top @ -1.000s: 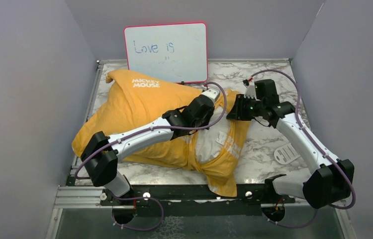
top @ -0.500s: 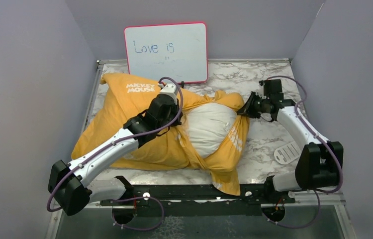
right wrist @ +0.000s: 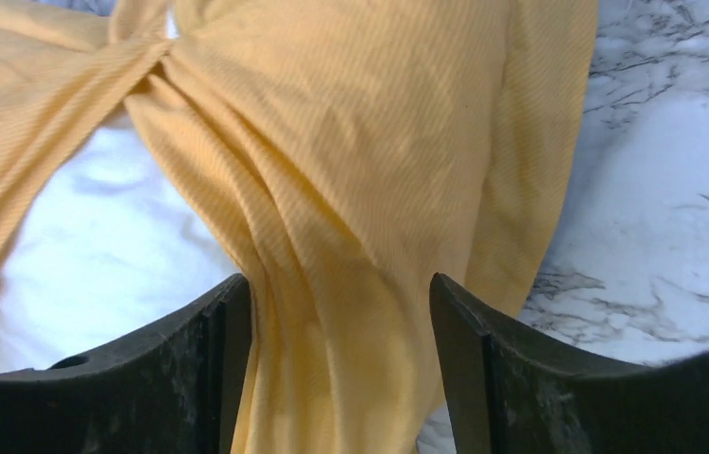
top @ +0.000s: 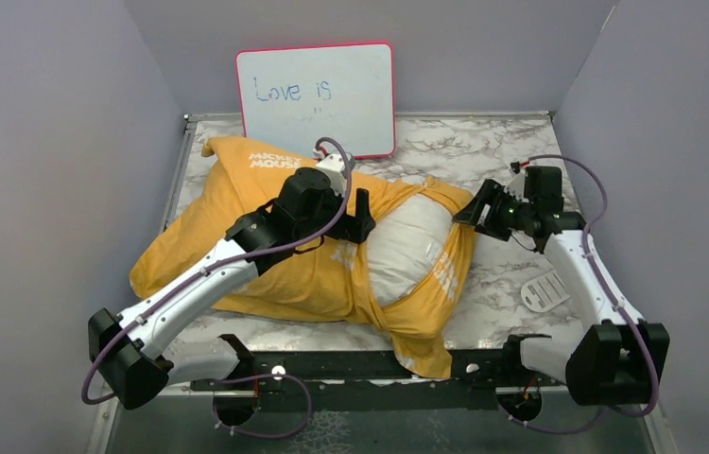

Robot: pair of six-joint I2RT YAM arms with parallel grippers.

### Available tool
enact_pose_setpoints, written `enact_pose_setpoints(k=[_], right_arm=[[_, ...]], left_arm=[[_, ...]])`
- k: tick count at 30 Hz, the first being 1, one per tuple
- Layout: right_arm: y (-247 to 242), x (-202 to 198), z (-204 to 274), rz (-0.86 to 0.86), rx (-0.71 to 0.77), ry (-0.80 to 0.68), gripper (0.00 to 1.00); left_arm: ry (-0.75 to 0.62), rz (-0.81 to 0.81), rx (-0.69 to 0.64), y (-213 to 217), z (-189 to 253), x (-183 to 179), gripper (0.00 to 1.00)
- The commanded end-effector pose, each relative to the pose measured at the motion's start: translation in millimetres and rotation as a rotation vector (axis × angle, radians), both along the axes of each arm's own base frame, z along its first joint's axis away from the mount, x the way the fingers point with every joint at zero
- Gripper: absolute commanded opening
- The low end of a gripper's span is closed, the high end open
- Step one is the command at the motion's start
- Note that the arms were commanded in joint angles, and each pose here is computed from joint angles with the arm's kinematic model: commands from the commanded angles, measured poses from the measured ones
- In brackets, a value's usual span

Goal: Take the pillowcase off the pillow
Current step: Remove the pillow from the pillowcase.

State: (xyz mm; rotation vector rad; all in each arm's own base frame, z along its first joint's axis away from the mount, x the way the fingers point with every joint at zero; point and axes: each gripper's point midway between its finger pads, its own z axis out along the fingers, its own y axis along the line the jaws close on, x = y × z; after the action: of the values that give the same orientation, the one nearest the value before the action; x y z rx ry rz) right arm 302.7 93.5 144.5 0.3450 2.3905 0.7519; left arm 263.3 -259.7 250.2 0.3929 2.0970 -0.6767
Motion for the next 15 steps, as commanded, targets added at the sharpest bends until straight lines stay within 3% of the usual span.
enact_pose_setpoints(k=[1, 4, 9, 15], right_arm=[[-16, -26, 47, -0.023, -0.078, -0.052, 0.75], [-3, -45, 70, -0.002, 0.002, -0.083, 0.8], [28, -89, 62, 0.129, 0.155, 0.057, 0.77], [66, -141, 49, 0.315, 0.138, 0.154, 0.75]], left_arm=[[0.052, 0.005, 0.093, 3, -10, -41, 0.91], [0.095, -0.009, 0.124, 6, -21, -64, 0.93], [0.196, -0.158, 0.113, -8, -36, -110, 0.94], [0.275, -0.196, 0.217, -12, -79, -120, 0.88]])
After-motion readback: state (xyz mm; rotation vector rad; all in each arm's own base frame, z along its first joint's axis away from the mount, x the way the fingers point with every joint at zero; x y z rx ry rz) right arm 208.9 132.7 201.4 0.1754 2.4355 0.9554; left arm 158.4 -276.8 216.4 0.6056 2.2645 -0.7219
